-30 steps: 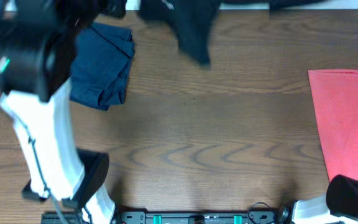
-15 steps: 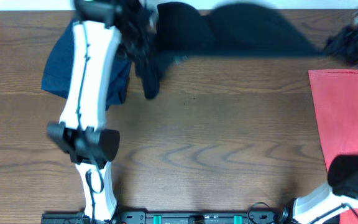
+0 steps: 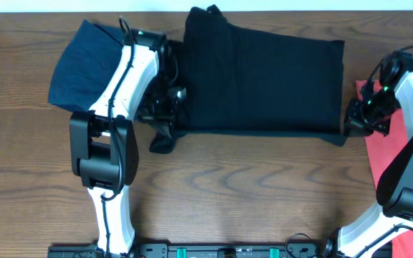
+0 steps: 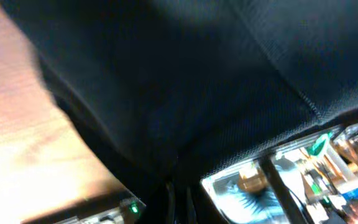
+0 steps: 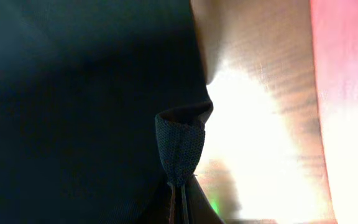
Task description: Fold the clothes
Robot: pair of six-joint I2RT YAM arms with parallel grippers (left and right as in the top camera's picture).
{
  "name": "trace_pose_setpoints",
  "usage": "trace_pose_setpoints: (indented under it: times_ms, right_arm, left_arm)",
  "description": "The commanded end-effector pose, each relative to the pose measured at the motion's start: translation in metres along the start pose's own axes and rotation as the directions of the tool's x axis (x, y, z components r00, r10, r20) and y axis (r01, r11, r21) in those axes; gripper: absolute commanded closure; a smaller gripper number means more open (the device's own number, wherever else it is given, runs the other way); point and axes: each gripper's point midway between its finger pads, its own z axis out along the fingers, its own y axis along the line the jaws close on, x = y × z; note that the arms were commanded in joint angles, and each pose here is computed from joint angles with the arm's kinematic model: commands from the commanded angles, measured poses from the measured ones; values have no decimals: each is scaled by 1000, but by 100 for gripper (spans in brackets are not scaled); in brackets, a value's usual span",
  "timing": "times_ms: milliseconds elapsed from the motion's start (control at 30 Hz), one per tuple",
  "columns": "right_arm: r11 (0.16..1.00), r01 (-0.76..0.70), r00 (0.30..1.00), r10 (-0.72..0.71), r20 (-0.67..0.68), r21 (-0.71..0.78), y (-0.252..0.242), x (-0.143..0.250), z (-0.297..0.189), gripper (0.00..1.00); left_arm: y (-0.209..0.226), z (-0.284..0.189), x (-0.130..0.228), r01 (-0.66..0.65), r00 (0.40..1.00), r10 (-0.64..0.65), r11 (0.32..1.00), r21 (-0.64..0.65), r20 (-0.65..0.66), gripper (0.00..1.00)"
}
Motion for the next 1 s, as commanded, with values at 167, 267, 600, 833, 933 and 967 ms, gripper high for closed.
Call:
trace_pose_setpoints:
  times_ms: [167,267,600,833,933,967]
  right_arm:
    - [992,-31,998,38,-58,123,-27,24,2,74]
    - [991,-71,996,77,-47,116,-30,22,1,58]
    - [983,-45,980,78,184,-175,-1,-42,-5,47]
    - [979,66,910,19,414,-192,32,-95,5,51]
    - [981,46,897,43,439,-191,41,-103,22,56]
    - [984,21,898,60,436,-179,40,-104,28,57]
  left_arm:
    - [-18,29,50,-5,985,4,1000,-7,-170,94]
    - [-23,27,58,-22,985,19,1000,-15,-169,93]
    - [-34,-8,83,-64,998,64,998,-26,-16,25]
    - [-27,-18,67,-93,989,104,991,-97,107,24]
    - [-28,-19,54,-100,981,115,990,-101,159,24]
    - [-28,-20,51,-103,978,119,989,-103,172,24]
